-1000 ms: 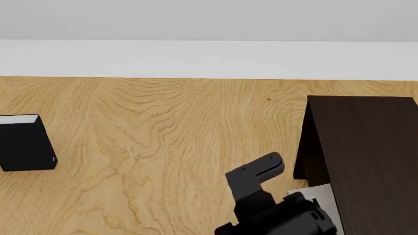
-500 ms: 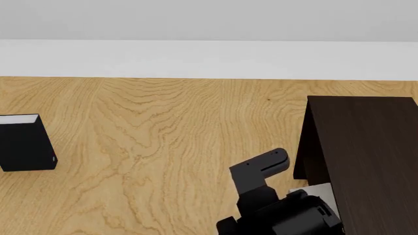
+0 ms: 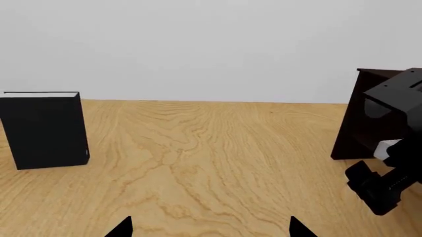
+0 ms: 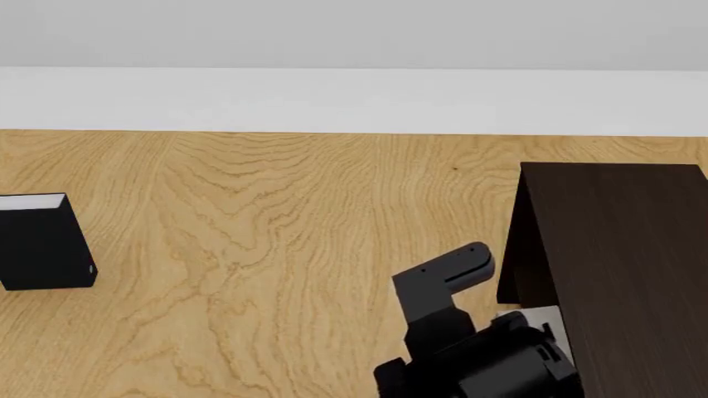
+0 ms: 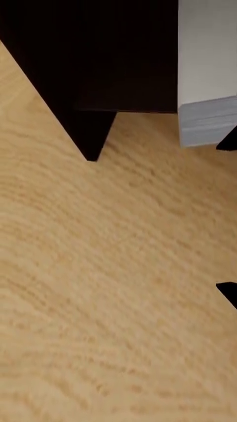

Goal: Pick up the book on the right and place it on the cabinet shelf.

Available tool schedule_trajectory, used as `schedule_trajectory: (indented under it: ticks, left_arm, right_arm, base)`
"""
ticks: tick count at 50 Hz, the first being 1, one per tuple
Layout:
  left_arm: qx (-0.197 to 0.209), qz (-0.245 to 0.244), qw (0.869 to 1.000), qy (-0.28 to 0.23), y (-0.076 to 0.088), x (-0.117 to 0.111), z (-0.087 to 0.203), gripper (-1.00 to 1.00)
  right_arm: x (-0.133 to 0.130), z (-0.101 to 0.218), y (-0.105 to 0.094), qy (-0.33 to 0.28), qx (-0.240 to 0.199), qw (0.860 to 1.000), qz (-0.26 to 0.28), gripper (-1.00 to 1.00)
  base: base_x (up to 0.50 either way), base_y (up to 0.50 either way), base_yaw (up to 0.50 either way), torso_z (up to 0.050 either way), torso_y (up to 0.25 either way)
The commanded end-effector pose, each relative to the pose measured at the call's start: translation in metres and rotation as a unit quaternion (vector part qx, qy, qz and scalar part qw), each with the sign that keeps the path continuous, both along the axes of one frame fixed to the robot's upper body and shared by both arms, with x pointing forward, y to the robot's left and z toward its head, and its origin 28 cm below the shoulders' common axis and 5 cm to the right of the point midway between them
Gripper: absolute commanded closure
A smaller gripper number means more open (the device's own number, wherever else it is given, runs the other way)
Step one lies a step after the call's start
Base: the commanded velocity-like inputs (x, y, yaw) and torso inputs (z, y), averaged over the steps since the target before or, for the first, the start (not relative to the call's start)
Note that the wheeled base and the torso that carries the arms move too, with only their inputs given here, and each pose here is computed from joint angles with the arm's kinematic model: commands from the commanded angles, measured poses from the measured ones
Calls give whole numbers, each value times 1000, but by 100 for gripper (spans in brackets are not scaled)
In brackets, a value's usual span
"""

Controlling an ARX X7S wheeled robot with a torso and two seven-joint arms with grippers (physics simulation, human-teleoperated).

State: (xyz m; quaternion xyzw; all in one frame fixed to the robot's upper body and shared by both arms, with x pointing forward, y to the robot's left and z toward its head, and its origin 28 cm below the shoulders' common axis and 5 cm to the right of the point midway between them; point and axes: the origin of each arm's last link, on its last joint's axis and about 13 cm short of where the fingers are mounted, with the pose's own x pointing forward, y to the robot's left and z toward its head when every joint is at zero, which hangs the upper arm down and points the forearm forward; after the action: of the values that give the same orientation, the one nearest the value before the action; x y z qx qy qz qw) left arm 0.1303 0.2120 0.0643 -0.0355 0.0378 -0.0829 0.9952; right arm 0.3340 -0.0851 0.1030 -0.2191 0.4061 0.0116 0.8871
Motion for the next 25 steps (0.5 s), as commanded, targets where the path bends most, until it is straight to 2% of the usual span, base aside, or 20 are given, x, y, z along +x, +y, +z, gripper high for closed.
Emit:
schedule_trajectory:
  ticks: [1, 25]
  left_arm:
    - [-5, -1, 1000, -5, 0, 0, 1, -100]
    - [-4, -1, 1000, -5, 0, 0, 3, -100]
  right_arm:
    - [3, -5, -25, -29, -114, 992, -51, -100]
    - [4, -10, -35, -23, -106, 992, -66, -100]
  base:
    - [0, 0, -7, 0, 0]
    - [0, -1, -3, 0, 0]
